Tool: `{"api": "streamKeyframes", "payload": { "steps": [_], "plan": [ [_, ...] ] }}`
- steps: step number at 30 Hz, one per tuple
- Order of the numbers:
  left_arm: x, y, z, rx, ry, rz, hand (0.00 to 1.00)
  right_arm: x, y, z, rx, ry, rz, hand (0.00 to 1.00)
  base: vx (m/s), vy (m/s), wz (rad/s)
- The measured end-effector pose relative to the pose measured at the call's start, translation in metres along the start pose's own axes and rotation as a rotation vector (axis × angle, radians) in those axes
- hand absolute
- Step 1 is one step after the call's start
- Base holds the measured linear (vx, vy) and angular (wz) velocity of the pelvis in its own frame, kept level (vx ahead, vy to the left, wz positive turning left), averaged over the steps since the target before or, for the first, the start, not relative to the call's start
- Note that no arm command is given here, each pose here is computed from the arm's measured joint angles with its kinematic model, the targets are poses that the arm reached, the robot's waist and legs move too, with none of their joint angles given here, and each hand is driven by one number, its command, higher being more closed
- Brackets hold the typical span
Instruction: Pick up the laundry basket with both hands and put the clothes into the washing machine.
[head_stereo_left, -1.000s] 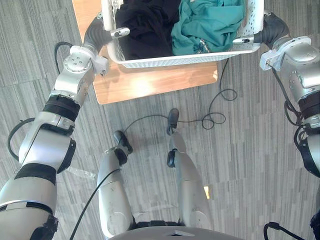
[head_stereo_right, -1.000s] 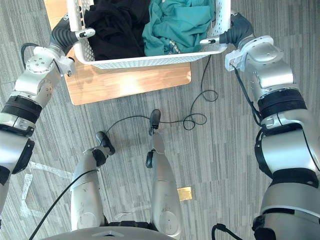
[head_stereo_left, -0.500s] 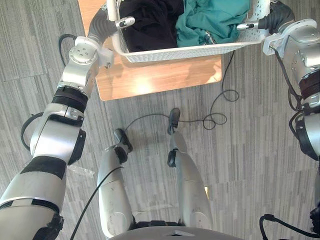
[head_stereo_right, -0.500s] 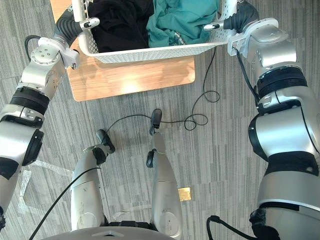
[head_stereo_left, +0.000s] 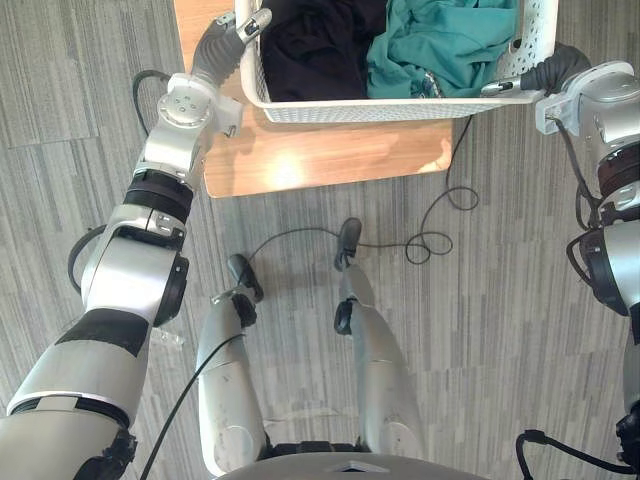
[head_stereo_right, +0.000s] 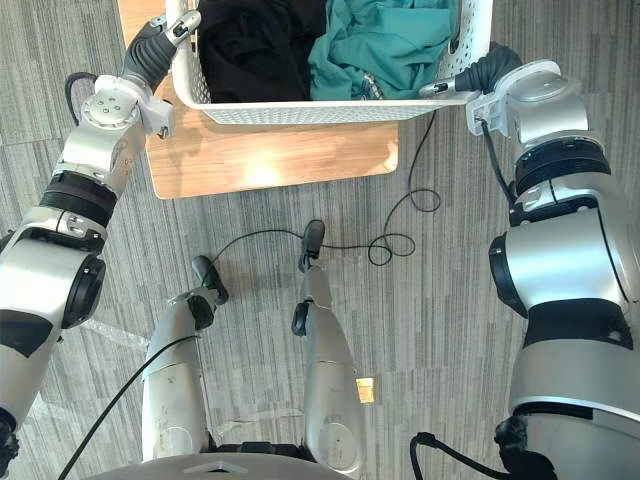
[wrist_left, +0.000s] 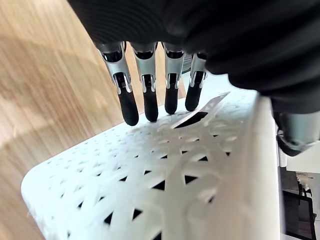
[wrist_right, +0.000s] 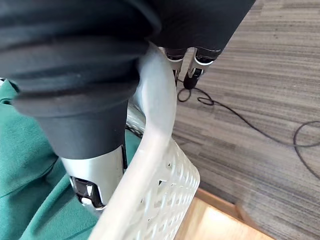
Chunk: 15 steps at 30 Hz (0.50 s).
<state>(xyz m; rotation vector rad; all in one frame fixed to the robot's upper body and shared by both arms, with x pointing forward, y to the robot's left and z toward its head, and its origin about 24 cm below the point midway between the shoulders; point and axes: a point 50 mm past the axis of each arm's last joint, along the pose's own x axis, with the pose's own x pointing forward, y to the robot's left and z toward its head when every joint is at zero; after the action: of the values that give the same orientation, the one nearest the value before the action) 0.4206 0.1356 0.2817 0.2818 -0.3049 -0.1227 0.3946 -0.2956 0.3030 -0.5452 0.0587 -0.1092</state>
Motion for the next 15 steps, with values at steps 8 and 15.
{"api": "streamKeyframes", "payload": {
  "steps": [8, 15],
  "plan": [
    [0.001, 0.007, 0.012, 0.107, -0.028, 0.015, 1.00, -0.001, 0.002, 0.001, 0.089, -0.054, -0.009, 1.00, -0.02, -0.042, -0.02],
    [0.001, 0.018, 0.028, 0.256, -0.062, 0.039, 1.00, -0.003, 0.008, 0.010, 0.129, -0.140, -0.023, 1.00, -0.01, -0.046, -0.07]
  ]
}}
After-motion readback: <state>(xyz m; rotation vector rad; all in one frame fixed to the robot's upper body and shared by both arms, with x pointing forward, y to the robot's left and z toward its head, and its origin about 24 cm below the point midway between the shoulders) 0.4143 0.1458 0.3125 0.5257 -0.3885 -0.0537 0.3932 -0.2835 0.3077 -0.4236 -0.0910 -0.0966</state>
